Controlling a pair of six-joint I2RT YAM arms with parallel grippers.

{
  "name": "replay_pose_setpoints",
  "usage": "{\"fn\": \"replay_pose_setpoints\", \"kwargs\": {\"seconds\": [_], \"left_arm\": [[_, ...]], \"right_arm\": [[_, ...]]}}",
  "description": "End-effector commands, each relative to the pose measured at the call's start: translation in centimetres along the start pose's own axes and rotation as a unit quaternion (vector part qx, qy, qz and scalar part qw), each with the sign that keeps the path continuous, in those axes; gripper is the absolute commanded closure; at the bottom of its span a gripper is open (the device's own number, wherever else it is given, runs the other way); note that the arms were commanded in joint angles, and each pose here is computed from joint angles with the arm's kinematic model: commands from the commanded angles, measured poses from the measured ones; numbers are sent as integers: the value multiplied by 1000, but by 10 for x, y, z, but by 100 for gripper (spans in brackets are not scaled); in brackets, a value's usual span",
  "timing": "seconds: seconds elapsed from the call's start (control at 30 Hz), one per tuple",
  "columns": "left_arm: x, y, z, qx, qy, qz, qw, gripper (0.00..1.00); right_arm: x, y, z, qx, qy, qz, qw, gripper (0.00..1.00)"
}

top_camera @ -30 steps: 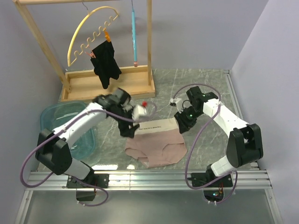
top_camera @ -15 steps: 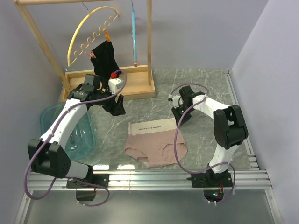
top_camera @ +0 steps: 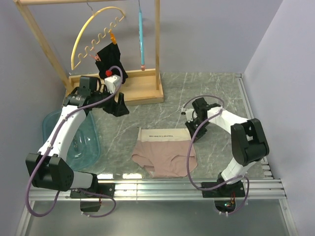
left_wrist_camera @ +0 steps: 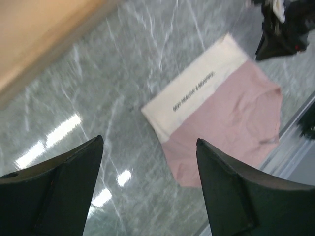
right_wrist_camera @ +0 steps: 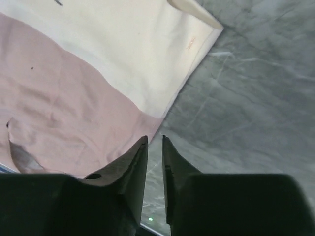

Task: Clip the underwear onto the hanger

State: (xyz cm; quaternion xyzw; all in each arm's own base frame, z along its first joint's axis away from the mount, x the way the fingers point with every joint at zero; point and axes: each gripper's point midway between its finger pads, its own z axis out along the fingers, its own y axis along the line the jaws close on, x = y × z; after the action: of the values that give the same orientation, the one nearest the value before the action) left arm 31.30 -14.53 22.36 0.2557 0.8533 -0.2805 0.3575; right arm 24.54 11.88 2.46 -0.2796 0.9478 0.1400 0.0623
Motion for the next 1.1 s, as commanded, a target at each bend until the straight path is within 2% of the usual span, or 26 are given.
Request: {"fn": "replay_pose_setpoints", "kwargs": {"seconds": [0.0,0.1,0.13,0.27,0.37,0.43,0.53,0.7,0.87,1.07], "left_arm": [[-71,-23,-35,14,-114,37,993,18],[-107,-28,-58,-9,-164,40,986,10],[-121,-34,-67,-8,-184,26,983,9],[-163,-54,-95,7,-250,15,968,7],[-198,-72,-121,30,-314,0,949,1],[-225,-83,-139,46,-365,-11,930,1],[-251,-97,-153,79,-402,-11,912,1],[-278,-88,-135,85,-404,-48,910,2],[-296,-96,-120,74,-423,-63,901,2],[-303,-89,-91,49,-412,-81,906,3]], "right_arm": [[-28,0,-40,24,-64,-12,998,71],[-53,4,-74,35,-134,-22,990,42],[-63,7,-88,38,-157,-28,986,38],[-90,15,-133,53,-236,-46,969,36],[-105,21,-162,57,-281,-51,957,34],[-114,26,-178,55,-307,-48,949,31],[-128,28,-198,56,-345,-39,936,28],[-143,25,-221,57,-373,-31,926,27],[-142,14,-221,56,-371,-23,927,27],[-139,4,-214,49,-360,-18,931,27]]}}
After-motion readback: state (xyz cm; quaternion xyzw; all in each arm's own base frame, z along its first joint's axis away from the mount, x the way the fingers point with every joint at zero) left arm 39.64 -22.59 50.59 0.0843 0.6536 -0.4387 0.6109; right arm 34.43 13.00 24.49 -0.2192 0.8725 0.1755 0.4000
